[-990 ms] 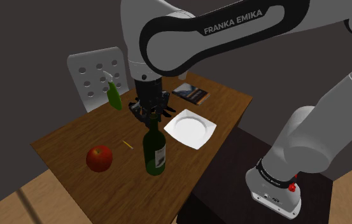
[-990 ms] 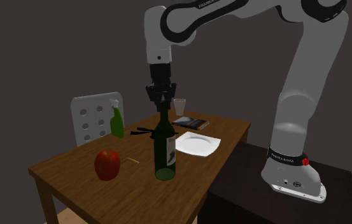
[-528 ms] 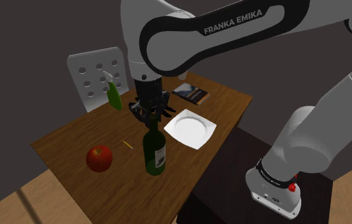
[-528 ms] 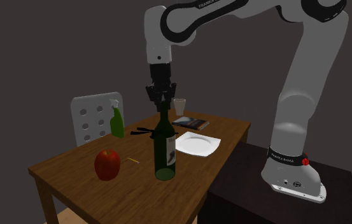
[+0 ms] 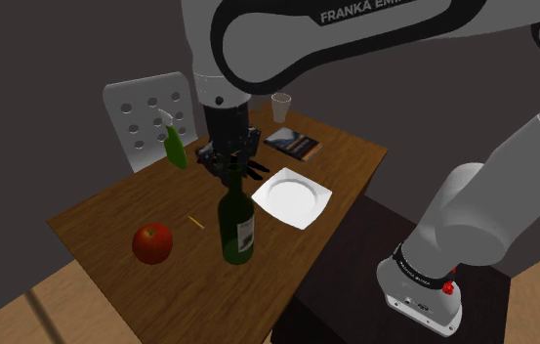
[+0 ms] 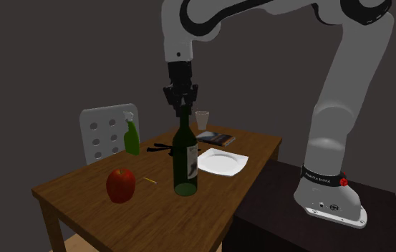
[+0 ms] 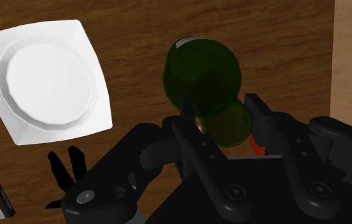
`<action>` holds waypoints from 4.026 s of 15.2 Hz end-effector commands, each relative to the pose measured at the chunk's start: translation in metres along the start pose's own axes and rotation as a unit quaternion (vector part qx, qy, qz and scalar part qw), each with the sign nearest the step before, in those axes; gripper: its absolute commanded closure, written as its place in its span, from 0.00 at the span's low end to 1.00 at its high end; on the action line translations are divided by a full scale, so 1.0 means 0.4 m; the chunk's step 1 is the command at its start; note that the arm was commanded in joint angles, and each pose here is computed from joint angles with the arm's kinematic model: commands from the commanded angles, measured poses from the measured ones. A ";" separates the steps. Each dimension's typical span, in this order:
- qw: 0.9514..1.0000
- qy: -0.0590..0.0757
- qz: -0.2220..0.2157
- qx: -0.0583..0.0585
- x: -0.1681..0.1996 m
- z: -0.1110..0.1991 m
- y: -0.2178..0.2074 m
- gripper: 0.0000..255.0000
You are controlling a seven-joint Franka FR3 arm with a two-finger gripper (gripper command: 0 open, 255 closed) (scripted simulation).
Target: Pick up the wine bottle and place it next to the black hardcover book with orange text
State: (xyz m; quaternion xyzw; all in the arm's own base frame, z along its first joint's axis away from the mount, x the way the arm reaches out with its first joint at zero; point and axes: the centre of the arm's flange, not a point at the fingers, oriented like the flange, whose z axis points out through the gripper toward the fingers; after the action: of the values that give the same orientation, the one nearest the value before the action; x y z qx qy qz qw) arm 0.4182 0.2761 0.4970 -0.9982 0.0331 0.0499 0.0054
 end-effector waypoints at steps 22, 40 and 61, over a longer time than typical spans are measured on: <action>1.000 0.000 0.000 0.000 0.069 -0.151 0.387 1.00; 1.000 0.000 0.000 0.000 0.196 -0.169 0.967 1.00; 1.000 0.000 0.000 0.000 0.344 -0.191 1.643 1.00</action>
State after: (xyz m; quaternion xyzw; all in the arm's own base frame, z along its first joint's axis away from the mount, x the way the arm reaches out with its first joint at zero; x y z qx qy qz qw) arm 0.5142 -0.3753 0.5564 -0.9982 0.0338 0.0501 0.0058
